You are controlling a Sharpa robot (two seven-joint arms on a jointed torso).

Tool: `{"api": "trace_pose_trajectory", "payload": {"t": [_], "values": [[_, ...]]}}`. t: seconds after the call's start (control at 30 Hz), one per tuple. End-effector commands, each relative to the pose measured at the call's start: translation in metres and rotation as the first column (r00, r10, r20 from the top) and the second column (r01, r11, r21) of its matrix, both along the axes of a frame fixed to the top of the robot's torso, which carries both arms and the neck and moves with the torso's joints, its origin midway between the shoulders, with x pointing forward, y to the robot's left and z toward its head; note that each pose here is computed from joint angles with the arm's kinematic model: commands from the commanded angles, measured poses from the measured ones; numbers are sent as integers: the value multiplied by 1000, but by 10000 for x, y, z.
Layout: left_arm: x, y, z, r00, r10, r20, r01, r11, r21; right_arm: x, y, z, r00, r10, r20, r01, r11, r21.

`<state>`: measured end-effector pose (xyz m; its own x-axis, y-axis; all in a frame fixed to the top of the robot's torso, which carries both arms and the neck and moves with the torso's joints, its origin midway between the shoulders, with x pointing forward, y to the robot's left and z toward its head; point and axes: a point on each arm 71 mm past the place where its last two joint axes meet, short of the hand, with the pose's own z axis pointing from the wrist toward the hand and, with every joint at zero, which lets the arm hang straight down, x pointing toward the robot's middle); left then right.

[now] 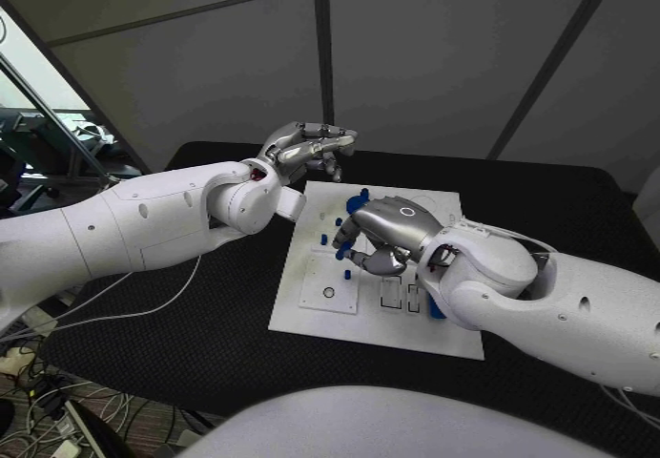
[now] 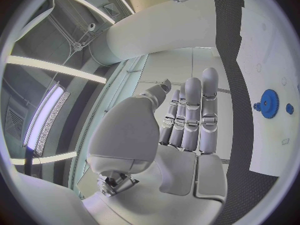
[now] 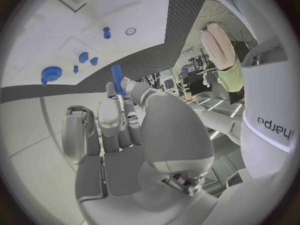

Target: Assemble the parts on the task board

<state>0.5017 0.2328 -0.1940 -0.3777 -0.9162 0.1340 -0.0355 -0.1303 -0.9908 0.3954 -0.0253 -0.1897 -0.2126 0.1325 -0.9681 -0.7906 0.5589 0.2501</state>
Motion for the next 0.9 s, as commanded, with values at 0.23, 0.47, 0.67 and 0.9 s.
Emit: {"api": "trace_pose_trajectory", "payload": {"t": [0.23,0.47,0.67,0.9], "values": [[0,-62,28,1000,-18,10,19,1000,-16,-72,180,-290,995,71,-75,-74,996,-41],[0,-75,30,1000,-22,13,22,1000,-19,-68,233,-429,992,72,-102,-80,994,-69],[2,-77,29,1000,-22,13,23,1000,-19,-74,261,-482,991,79,-112,-88,993,-78],[6,-80,27,1000,-23,12,23,1000,-19,-86,274,-513,988,88,-124,-100,991,-91]]}}
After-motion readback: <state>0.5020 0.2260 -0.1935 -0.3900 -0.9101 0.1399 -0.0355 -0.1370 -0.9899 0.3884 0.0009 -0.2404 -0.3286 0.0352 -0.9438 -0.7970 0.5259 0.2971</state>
